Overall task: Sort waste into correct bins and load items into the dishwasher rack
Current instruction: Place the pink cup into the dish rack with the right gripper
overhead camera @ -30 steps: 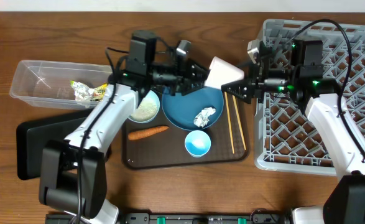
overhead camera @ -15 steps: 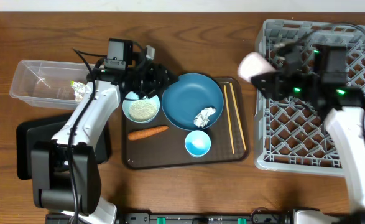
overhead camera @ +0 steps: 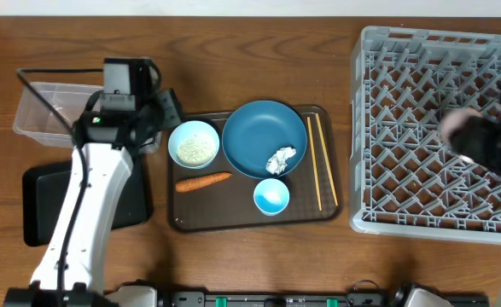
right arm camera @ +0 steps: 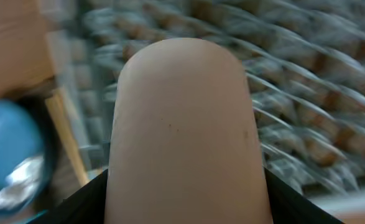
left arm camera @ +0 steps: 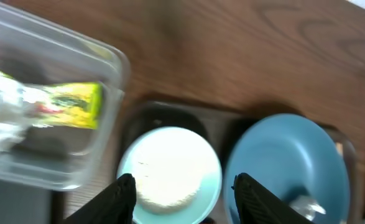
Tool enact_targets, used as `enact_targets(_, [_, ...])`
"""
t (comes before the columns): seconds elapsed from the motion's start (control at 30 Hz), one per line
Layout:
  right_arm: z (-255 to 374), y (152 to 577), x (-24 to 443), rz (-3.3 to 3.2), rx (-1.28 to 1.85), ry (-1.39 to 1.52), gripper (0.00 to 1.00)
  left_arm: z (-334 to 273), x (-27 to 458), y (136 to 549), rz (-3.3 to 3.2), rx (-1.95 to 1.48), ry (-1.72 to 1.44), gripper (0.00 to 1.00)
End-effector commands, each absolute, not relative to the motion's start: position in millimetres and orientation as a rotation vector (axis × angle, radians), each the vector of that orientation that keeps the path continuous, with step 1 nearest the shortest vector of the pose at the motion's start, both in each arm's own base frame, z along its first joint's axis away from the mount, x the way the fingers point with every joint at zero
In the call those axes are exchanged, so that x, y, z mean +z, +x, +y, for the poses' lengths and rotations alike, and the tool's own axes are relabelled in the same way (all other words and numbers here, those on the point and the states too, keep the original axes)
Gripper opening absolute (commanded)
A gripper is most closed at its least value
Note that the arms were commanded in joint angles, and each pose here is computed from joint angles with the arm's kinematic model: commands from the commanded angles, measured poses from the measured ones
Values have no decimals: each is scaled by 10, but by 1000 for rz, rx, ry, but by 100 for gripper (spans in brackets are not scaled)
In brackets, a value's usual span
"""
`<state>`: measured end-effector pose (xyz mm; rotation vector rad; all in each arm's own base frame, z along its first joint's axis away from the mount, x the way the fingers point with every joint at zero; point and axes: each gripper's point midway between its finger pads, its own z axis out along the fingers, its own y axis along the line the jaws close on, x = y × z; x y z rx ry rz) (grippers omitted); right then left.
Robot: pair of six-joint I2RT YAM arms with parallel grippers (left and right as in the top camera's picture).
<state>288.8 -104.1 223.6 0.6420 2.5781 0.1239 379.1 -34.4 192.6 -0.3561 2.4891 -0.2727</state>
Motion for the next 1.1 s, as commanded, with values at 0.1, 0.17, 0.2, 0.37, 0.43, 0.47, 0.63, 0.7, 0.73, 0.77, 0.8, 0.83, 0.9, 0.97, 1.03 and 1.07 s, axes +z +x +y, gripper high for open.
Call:
enact_targets(0.1, [-1857,2467,2199,2489,-144,1067,54,-173,1911,3745,2511,-147,-338,54])
enact_targets(0.17, [-2053,2344,2120,2479,-171,1167,55,-173,1901,3733,2517,-146,-339,54])
enact_targets(0.2, [-2126,2297,2079,2476,-174,1207,55,-173,1901,3732,2518,-146,-339,54])
enact_targets(0.37, [-2484,2109,1817,2465,-175,1391,55,-173,1889,3716,2526,-145,-340,54])
enact_targets(0.43, [-2586,2066,1713,2465,-171,1440,56,-172,1880,3702,2533,-144,-341,54])
enact_targets(0.47, [-2627,2058,1675,2463,-169,1456,56,-172,1877,3698,2534,-143,-341,54])
enact_targets(0.63, [-2802,2179,1536,2426,-132,1466,56,-171,1868,3684,2541,-142,-342,54])
enact_targets(0.7, [-2806,2262,1489,2420,-83,1452,56,-173,1868,3684,2541,-142,-342,54])
enact_targets(0.73, [-2804,2306,1466,2417,-56,1444,56,-173,1868,3684,2541,-142,-342,54])
enact_targets(0.77, [-2806,2354,1432,2414,-27,1437,56,-173,1865,3680,2544,-142,-342,54])
enact_targets(0.8, [-2810,2378,1406,2414,-12,1435,56,-173,1864,3678,2544,-142,-342,54])
enact_targets(0.83, [-2819,2397,1376,2413,-2,1439,56,-172,1861,3673,2547,-141,-342,54])
enact_targets(0.9, [-2837,2408,1300,2420,7,1457,56,-172,1856,3666,2550,-140,-343,54])
enact_targets(0.97, [-2849,2416,1228,2433,16,1466,57,-170,1856,3663,2551,-140,-344,54])
enact_targets(1.03, [-2861,2429,1168,2441,22,1472,60,-172,1854,3663,2551,-141,-343,54])
enact_targets(1.07, [-2865,2440,1144,2443,29,1472,64,-172,1855,3664,2551,-140,-344,54])
